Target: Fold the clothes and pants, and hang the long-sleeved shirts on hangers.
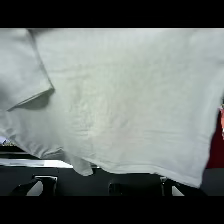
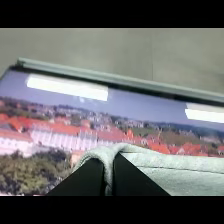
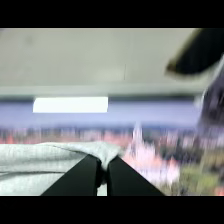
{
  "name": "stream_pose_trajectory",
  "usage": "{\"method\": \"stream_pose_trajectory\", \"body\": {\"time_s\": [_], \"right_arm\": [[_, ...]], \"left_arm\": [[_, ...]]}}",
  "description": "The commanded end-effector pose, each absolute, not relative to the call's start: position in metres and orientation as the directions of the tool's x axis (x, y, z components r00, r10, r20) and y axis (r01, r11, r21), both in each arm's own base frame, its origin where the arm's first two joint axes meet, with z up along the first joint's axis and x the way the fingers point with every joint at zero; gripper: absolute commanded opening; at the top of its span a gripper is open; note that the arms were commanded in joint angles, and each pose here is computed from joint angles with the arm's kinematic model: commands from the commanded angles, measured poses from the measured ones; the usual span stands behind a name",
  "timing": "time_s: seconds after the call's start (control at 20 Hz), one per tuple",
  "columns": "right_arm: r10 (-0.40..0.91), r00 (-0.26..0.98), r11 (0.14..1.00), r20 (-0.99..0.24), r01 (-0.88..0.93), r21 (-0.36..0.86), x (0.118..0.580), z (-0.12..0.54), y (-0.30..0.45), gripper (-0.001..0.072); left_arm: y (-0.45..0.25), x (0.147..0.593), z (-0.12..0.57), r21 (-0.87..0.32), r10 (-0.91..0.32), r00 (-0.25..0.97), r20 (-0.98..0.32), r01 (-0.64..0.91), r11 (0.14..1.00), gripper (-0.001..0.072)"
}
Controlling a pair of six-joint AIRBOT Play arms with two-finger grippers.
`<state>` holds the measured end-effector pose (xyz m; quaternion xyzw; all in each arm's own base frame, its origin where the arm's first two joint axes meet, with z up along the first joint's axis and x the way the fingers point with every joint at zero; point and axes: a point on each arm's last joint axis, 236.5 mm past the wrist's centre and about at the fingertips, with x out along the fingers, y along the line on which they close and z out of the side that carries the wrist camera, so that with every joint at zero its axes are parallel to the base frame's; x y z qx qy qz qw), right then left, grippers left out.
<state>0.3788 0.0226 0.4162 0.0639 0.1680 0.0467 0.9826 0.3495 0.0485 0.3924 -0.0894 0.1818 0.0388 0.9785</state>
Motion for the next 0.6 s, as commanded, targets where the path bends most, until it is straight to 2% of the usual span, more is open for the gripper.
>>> {"method": "stream_pose_trajectory", "body": {"time_s": [0.0, 0.15, 0.25, 0.35, 0.55], "right_arm": [[0.126, 0.752, 0.977, -0.647, 0.02, 0.212, 0.442, 0.272, 0.023, 0.0031], [0.127, 0.54, 0.975, -0.832, 0.087, 0.206, 0.48, 0.141, 0.021, 0.0031], [0.13, 0.429, 0.973, -0.894, 0.117, 0.198, 0.497, 0.072, 0.02, 0.0031], [0.126, 0.394, 0.966, -0.911, 0.159, 0.203, 0.519, 0.021, 0.019, 0.0031], [0.111, 0.449, 0.954, -0.886, 0.202, 0.222, 0.557, -0.025, 0.014, 0.0031]], "left_arm": [[0.052, 0.42, 0.277, -0.169, -0.039, 0.808, -0.588, -0.075, 0.983, 0.0017], [0.038, 0.48, 0.17, -0.144, -0.103, 0.673, -0.732, -0.004, 0.99, 0.0017], [0.031, 0.512, 0.103, -0.152, -0.118, 0.602, -0.79, -0.006, 0.988, 0.0017], [0.027, 0.536, 0.045, -0.169, -0.125, 0.557, -0.821, -0.027, 0.985, 0.0017], [0.033, 0.558, -0.021, -0.213, -0.117, 0.521, -0.846, -0.127, 0.969, 0.0017]]}}
